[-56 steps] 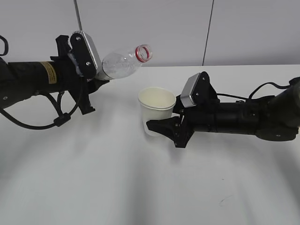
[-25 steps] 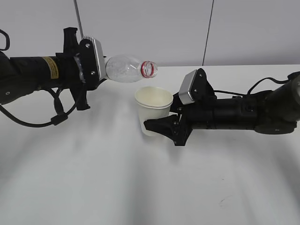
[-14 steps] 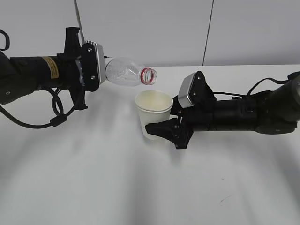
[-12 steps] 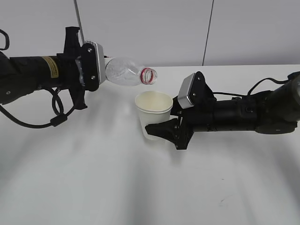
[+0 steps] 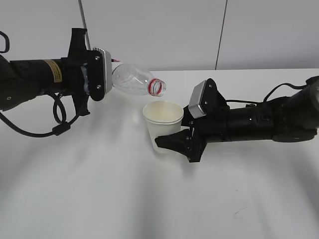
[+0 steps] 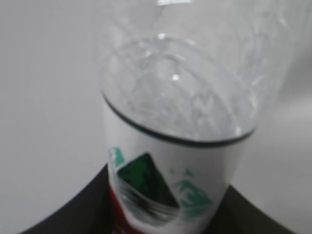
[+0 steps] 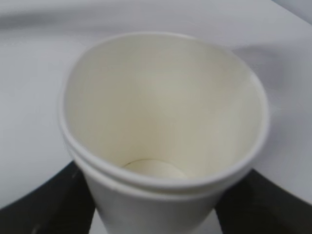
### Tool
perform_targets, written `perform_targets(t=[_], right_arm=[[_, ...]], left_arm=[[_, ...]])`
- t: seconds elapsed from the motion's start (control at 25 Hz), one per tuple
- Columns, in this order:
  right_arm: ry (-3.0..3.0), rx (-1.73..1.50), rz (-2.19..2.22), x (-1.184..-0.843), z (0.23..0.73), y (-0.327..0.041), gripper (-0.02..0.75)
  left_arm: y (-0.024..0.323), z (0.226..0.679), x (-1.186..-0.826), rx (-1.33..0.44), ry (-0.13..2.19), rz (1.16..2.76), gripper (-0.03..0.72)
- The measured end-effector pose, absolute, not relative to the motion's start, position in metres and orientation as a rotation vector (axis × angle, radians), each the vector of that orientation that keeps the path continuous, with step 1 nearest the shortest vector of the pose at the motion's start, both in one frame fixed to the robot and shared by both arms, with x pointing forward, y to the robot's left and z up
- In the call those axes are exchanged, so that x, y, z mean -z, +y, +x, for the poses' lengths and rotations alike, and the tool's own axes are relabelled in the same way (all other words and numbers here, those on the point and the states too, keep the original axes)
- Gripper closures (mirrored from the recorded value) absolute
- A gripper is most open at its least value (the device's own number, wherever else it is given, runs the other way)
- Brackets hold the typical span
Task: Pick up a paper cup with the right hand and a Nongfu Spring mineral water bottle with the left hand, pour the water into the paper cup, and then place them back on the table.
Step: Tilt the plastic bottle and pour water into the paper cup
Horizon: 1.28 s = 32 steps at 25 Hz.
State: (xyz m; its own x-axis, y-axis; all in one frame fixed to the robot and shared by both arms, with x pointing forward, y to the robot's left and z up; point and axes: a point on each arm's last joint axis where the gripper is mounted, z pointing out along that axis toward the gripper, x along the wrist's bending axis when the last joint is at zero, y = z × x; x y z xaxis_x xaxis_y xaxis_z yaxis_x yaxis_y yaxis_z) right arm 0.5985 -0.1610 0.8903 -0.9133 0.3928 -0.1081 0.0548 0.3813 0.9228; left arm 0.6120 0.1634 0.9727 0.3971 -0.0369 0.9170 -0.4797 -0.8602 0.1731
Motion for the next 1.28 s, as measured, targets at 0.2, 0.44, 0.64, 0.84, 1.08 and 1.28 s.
perform_targets(t=[0.2, 0.44, 0.64, 0.84, 1.08, 1.28], right_arm=[[2.366, -1.538, 0.377, -0.8888, 0.5964, -0.1608, 0.239], [2.382, -1.541, 0.381, -0.8881, 0.5954, -0.1606, 0.239], [2.385, -1.544, 0.378, -0.8908, 0.5948, -0.1605, 0.239], [2.393, -1.546, 0.383, -0.8904, 0.5943, -0.1605, 0.239], [2.397, -1.546, 0.384, -0.8902, 0.5941, -0.1604, 0.239], [2.404, -1.545, 0.378, -0.8899, 0.5935, -0.1604, 0.239]], left_arm=[[0.1634, 0.612, -0.9727, -1.473, -0.475, 2.25, 0.385], [0.1634, 0.612, -0.9727, -1.489, -0.515, 2.253, 0.385], [0.1638, 0.6124, -0.9729, -1.516, -0.56, 2.256, 0.385], [0.1647, 0.6131, -0.9734, -1.544, -0.586, 2.26, 0.385], [0.1646, 0.6132, -0.9738, -1.562, -0.622, 2.257, 0.385], [0.165, 0.6136, -0.9742, -1.579, -0.636, 2.256, 0.385]])
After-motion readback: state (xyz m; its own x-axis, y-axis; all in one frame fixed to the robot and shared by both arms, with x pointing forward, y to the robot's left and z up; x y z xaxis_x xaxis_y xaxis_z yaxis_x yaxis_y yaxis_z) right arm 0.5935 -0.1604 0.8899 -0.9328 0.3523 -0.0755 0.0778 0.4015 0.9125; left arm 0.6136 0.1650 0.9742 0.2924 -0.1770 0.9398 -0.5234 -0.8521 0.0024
